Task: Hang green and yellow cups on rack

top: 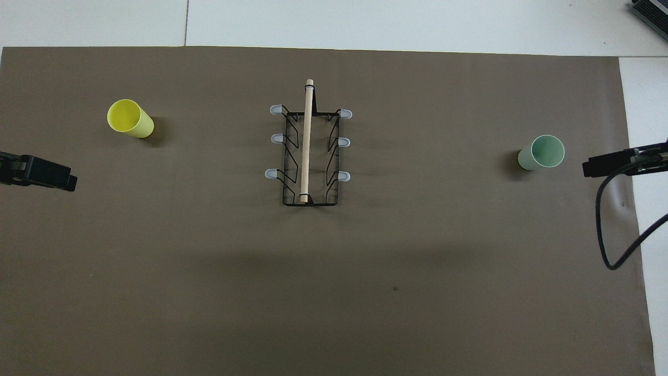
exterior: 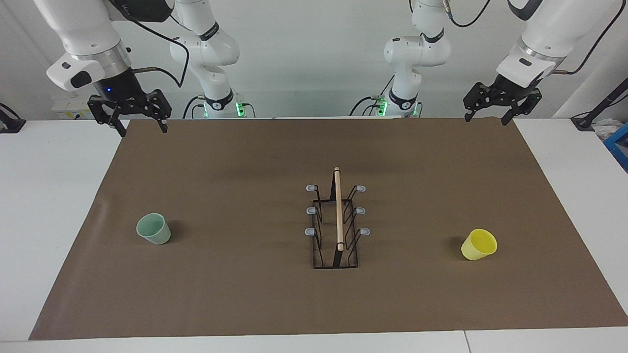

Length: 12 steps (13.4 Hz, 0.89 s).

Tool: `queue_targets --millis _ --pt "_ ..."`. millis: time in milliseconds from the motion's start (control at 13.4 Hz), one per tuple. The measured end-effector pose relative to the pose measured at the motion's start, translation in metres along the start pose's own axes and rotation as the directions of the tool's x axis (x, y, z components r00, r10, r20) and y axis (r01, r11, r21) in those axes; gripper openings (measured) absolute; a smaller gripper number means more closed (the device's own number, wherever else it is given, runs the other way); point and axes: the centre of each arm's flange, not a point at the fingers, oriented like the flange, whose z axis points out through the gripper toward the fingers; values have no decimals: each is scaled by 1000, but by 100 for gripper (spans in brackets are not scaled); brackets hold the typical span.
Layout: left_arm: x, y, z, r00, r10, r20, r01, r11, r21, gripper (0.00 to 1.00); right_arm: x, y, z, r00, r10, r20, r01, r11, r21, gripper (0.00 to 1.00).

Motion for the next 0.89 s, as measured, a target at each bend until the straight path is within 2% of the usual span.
queue_targets --millis 447,895 --pt "15 -4 9 1000 -7 -4 7 1000 2 100 9 -14 32 999 -37 10 37 999 -33 100" --pt "78 -38 37 998 -66 -13 66 998 20 100 17 -29 80 997 -68 40 71 995 -72 100"
